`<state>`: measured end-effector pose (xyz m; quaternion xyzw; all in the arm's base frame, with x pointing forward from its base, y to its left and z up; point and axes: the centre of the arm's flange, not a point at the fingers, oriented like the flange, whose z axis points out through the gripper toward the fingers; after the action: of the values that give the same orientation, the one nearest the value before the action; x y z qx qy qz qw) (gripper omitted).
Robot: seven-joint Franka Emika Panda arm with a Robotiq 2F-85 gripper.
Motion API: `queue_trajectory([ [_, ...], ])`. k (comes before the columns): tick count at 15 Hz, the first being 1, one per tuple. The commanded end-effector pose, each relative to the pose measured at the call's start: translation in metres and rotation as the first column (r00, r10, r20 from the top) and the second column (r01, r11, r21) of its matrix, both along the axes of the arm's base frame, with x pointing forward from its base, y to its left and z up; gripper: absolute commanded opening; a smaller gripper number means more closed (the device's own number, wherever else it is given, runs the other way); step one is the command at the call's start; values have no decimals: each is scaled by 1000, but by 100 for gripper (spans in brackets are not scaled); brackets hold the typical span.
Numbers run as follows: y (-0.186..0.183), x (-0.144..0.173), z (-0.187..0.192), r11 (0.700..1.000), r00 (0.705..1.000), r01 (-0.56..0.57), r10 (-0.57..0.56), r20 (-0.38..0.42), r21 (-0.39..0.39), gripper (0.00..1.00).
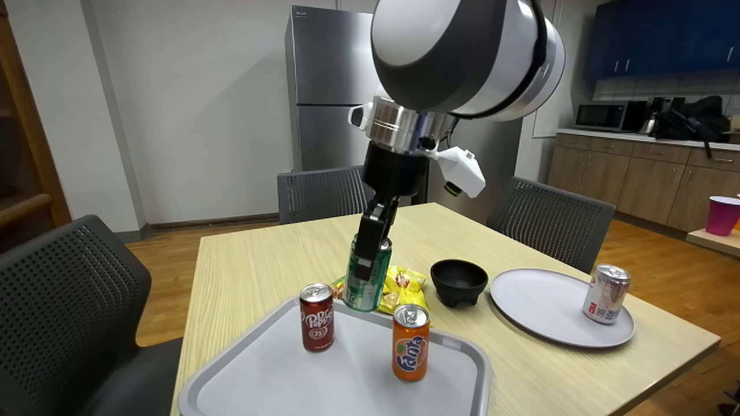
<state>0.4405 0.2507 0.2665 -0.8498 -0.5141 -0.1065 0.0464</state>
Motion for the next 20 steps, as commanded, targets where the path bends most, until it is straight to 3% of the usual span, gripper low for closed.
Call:
queue_trajectory([
  [1,17,-21,2,997,997,-76,75,19,3,38],
  [6,47,-38,-19,992,992,-127,127,-12,8,38],
  [12,76,-50,-60,985,985,-170,170,-7,-43,38],
  [20,101,-41,-95,993,994,-110,110,-5,-37,38],
])
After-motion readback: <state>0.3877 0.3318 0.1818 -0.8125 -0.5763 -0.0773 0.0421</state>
